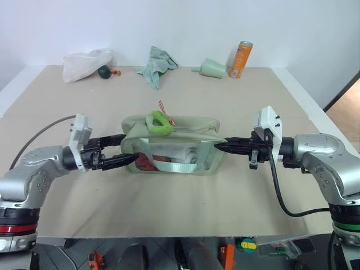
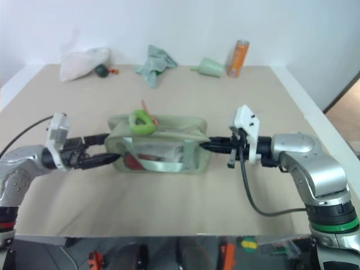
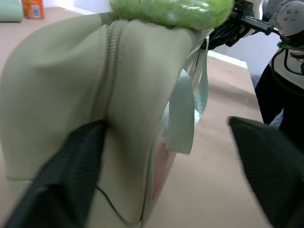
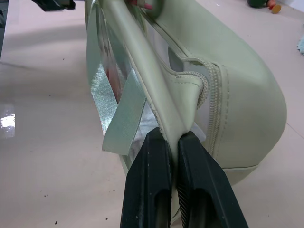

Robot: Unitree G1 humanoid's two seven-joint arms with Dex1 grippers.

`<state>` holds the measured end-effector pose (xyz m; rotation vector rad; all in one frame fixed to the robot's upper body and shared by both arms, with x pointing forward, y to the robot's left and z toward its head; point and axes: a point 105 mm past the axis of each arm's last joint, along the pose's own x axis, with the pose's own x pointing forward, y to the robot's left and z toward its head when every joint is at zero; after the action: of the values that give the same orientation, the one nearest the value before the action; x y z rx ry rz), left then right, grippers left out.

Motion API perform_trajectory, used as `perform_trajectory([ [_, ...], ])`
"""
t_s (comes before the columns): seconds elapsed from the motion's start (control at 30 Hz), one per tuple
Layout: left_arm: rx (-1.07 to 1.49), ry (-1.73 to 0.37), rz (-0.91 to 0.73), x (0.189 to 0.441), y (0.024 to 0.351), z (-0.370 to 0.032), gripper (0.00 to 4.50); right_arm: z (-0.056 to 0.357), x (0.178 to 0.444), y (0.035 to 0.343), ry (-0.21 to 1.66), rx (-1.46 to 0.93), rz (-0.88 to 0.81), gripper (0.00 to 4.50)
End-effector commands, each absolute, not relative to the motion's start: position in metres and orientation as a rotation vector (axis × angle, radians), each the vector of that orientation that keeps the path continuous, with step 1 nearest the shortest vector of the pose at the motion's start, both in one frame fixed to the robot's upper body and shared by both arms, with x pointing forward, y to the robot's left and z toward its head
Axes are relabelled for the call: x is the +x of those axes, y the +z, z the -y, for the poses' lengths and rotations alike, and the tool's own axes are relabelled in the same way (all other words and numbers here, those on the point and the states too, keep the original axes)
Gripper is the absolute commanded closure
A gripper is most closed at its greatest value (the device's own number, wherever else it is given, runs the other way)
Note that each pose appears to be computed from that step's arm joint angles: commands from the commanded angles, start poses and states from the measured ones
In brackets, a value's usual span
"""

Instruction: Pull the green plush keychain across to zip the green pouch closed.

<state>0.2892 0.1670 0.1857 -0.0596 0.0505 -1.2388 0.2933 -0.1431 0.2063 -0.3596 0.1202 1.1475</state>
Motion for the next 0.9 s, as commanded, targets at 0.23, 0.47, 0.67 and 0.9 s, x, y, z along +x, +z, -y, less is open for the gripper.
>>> perform_trajectory([
  [0.23, -0.056, -1.293, -0.011, 0.281, 0.196, -0.160, 3.93, 0.145, 0.288, 0.210, 1.143, -0.374, -0.119, 4.50],
  [0.47, -0.029, -1.244, -0.005, 0.290, 0.192, -0.157, 4.45, 0.147, 0.291, 0.209, 1.127, -0.388, -0.122, 4.50],
  [0.67, -0.025, -1.243, 0.007, 0.291, 0.193, -0.154, 4.50, 0.155, 0.301, 0.223, 1.058, -0.327, -0.085, 3.17],
  [0.9, -0.030, -1.248, 0.016, 0.290, 0.192, -0.150, 4.50, 0.175, 0.291, 0.266, 1.015, -0.304, 0.024, 0.72],
])
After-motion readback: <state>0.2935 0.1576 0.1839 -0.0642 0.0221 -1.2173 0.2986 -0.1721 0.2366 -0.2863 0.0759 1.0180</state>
